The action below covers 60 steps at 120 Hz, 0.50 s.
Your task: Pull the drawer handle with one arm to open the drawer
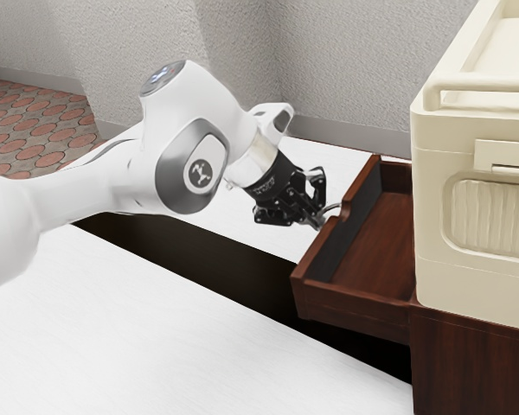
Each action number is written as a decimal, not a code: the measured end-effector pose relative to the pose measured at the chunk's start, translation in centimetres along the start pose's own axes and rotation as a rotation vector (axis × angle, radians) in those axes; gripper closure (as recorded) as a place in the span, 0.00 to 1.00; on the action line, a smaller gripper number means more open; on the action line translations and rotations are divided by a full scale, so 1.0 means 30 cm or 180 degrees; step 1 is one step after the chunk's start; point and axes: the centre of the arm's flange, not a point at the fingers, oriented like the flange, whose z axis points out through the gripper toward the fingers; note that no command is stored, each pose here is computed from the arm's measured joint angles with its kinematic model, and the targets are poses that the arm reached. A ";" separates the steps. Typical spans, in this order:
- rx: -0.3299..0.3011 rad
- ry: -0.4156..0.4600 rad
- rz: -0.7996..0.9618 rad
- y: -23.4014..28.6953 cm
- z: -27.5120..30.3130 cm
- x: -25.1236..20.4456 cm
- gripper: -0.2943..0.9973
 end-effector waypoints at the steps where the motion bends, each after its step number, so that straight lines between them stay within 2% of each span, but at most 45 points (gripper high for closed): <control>1: 0.0000 0.0002 -0.0003 -0.002 -0.001 0.001 0.84; 60: 0.0010 0.0070 -0.0107 -0.100 -0.054 0.059 0.84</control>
